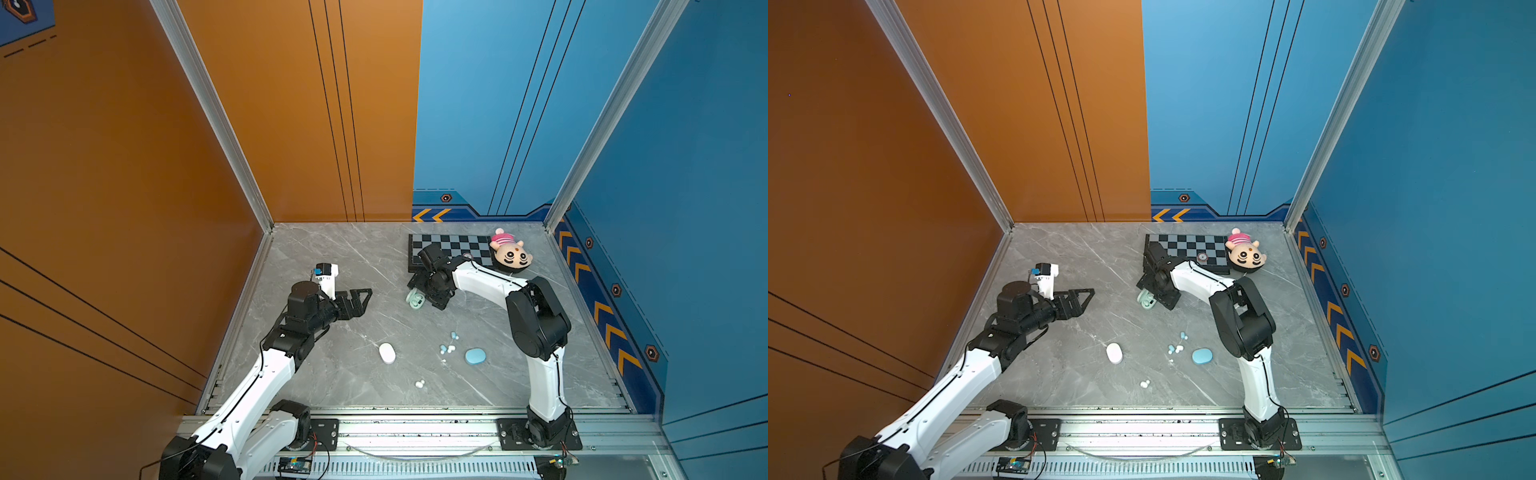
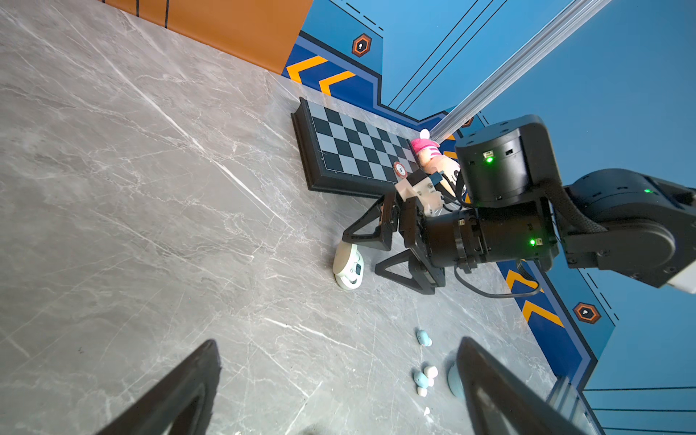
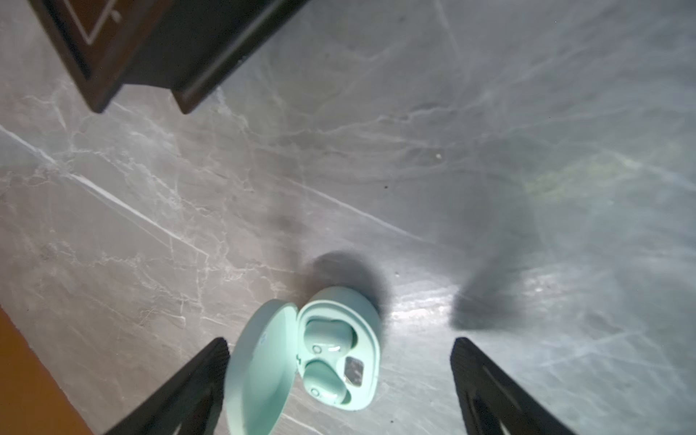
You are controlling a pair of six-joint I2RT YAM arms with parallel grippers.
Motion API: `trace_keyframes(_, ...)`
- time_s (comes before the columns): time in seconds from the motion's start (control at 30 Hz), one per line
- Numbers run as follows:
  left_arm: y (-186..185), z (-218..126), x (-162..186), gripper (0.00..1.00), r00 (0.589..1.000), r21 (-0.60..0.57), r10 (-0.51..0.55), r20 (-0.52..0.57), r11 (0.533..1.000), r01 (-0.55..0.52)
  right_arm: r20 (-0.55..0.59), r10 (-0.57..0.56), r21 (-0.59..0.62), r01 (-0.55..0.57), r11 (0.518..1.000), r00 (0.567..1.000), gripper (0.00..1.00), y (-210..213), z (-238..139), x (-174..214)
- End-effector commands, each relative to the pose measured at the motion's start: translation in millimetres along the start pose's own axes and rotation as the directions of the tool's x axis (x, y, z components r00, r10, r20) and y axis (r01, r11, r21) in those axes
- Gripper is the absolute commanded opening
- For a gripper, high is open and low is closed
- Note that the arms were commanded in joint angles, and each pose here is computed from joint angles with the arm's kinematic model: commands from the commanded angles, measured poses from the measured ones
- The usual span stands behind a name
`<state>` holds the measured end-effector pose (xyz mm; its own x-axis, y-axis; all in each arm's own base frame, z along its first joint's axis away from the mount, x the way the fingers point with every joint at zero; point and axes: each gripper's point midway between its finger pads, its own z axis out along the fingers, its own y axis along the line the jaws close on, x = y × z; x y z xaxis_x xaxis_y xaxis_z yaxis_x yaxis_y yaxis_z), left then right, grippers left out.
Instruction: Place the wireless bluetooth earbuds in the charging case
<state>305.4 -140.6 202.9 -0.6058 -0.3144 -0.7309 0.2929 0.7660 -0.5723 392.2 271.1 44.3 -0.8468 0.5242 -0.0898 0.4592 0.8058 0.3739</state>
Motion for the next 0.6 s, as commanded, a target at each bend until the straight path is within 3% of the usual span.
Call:
trace_keyframes(0.0,2,1,-2,0.98,1.000,-0.005,0.002,0.015,1.000,-0.002,0.024,0.025,0.036,-0.026,0.999,0.999,0.93,-13,-10,-2)
trace_keyframes(0.17,2,2,-1,0.98,1.000,-0.003,-0.005,0.007,1.000,0.005,0.024,0.025,0.040,-0.026,0.999,0.999,0.93,-23,-18,-3)
trace_keyframes(0.33,-2,3,1,0.98,1.000,0.024,-0.003,-0.003,1.000,0.003,0.030,-0.060,-0.001,0.060,0.998,0.998,0.93,-22,-44,-1)
trace_keyframes(0.43,-21,2,0,0.98,1.000,0.126,0.027,-0.004,0.992,-0.026,-0.008,-0.135,-0.028,0.135,0.990,0.991,0.91,-31,-69,8)
trace_keyframes(0.57,-58,-1,1,0.94,0.991,0.275,0.136,0.014,0.952,-0.135,-0.074,-0.249,0.030,0.251,0.967,0.966,0.89,-69,-109,22)
